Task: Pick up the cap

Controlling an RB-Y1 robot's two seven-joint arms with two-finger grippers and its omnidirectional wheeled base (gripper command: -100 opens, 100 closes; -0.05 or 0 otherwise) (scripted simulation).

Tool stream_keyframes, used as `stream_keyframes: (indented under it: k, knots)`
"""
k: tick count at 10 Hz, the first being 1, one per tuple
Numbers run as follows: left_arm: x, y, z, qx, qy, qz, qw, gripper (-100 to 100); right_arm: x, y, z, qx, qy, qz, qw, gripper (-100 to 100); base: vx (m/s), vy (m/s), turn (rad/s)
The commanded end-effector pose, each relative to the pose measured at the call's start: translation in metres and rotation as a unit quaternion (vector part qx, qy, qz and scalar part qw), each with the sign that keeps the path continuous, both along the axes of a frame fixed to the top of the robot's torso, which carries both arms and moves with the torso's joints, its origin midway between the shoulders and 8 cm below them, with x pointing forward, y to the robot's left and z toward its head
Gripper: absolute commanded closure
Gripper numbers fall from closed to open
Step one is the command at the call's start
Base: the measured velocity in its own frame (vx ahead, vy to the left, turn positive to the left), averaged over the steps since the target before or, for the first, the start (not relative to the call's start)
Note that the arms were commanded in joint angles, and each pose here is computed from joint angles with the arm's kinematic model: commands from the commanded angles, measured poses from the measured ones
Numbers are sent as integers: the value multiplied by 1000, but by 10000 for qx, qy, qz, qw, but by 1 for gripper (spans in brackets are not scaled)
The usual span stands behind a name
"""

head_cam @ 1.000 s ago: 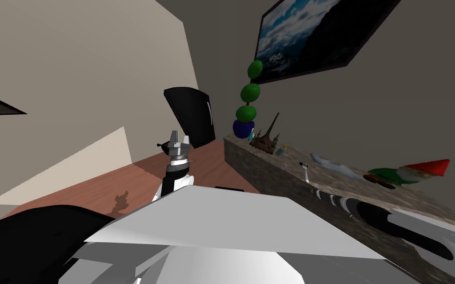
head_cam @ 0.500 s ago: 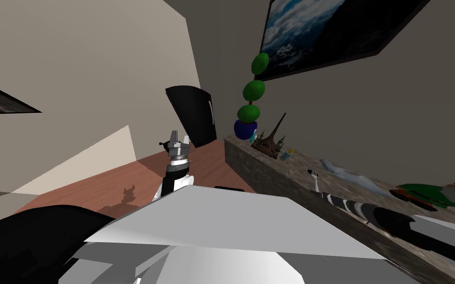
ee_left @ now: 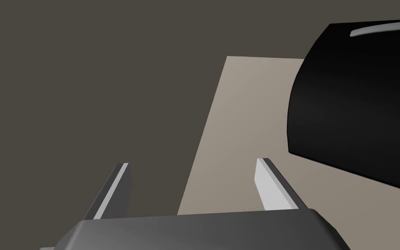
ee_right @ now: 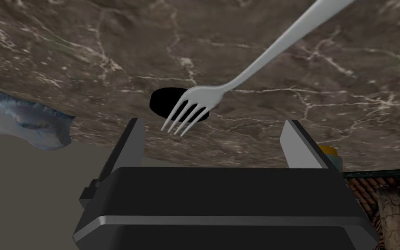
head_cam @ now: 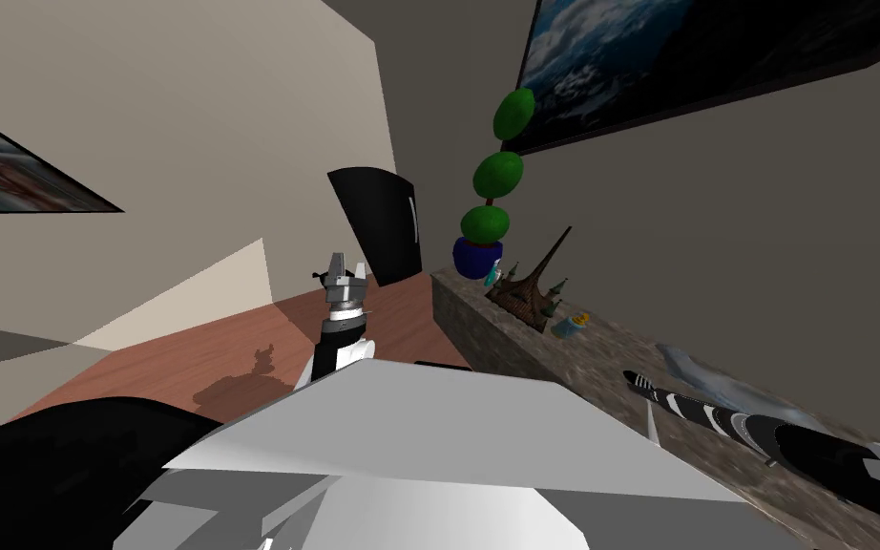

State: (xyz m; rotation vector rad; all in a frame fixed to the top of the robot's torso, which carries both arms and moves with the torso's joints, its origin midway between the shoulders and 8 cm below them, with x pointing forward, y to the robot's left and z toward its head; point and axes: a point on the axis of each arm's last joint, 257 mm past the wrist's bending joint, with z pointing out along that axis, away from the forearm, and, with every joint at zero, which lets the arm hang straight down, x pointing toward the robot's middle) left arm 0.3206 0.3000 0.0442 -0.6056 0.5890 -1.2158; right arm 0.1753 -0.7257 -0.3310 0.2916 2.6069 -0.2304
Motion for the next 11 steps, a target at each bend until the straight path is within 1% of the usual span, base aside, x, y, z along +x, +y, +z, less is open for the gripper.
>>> stream_keyframes:
  k: [1, 2, 3, 4, 6, 7, 8, 11]
  knots:
    - [0, 0, 0, 0, 0, 0, 10000, 0, -12, -8, -2, -72, 112, -68, 9999, -100, 152, -174, 90]
    - [0, 0, 0, 0, 0, 0, 10000, 0, -8, -5, -1, -46, 64, -43, 10000, -100, 64, -75, 26]
    - [0, 0, 0, -2, -1, -1, 10000, 0, -9, -5, -1, -56, 71, -45, 9999, 0, 13, -16, 3]
    - [0, 0, 0, -2, -1, -1, 10000, 0, -13, -5, -10, -63, 53, -85, 9999, -100, 18, -23, 57]
    - [0, 0, 0, -2, -2, -1, 10000, 0, -17, -4, -19, -69, 40, -126, 9999, -100, 21, -33, 60]
    - [0, 0, 0, -2, -2, -1, 10000, 0, -15, -3, -16, -64, 41, -116, 9999, -100, 7, -14, 8]
    - [0, 0, 0, -2, -2, -1, 10000, 0, -16, -3, -16, -69, 42, -116, 9999, 100, 0, 0, 0]
    - [0, 0, 0, -3, -2, -1, 10000, 0, -15, -4, -16, -72, 41, -116, 9999, 100, 0, 0, 0]
